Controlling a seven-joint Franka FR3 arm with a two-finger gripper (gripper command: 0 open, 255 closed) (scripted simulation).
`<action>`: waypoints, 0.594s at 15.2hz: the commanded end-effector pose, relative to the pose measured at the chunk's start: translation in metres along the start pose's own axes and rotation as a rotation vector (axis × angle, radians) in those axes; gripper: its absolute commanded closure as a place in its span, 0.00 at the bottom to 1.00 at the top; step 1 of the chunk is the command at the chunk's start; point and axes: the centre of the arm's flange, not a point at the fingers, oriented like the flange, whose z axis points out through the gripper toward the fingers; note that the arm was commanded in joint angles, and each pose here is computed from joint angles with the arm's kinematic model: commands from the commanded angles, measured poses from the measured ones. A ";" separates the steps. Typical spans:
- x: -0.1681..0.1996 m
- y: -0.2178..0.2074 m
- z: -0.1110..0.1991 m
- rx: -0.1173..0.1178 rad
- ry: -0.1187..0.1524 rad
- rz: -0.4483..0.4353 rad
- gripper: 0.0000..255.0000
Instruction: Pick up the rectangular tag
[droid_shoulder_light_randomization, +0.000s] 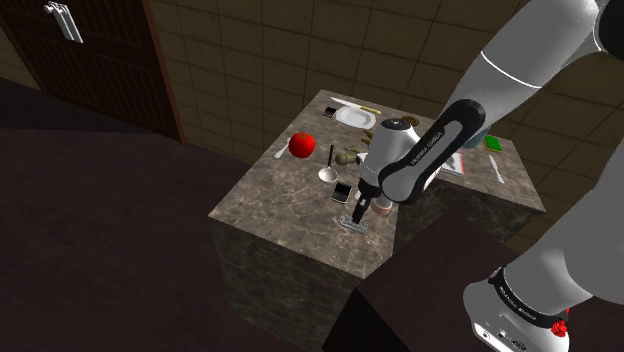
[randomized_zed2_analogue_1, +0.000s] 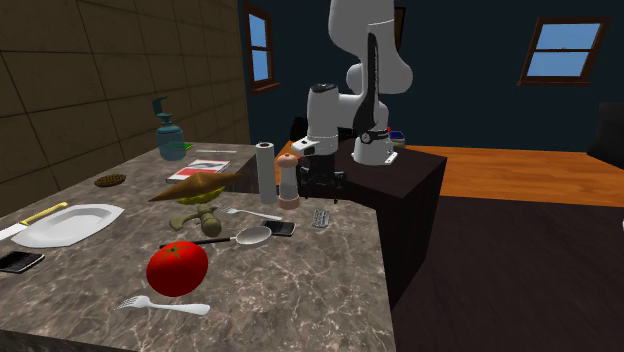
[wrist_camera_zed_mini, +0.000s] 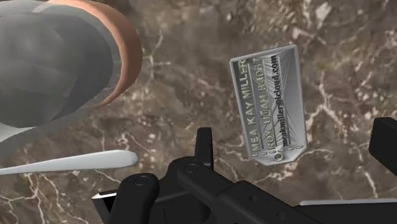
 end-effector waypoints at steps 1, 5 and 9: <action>0.004 -0.002 0.021 0.006 0.001 -0.014 0.00; 0.004 -0.002 0.043 0.006 0.001 -0.014 0.00; 0.005 -0.003 0.061 0.006 0.001 -0.014 0.00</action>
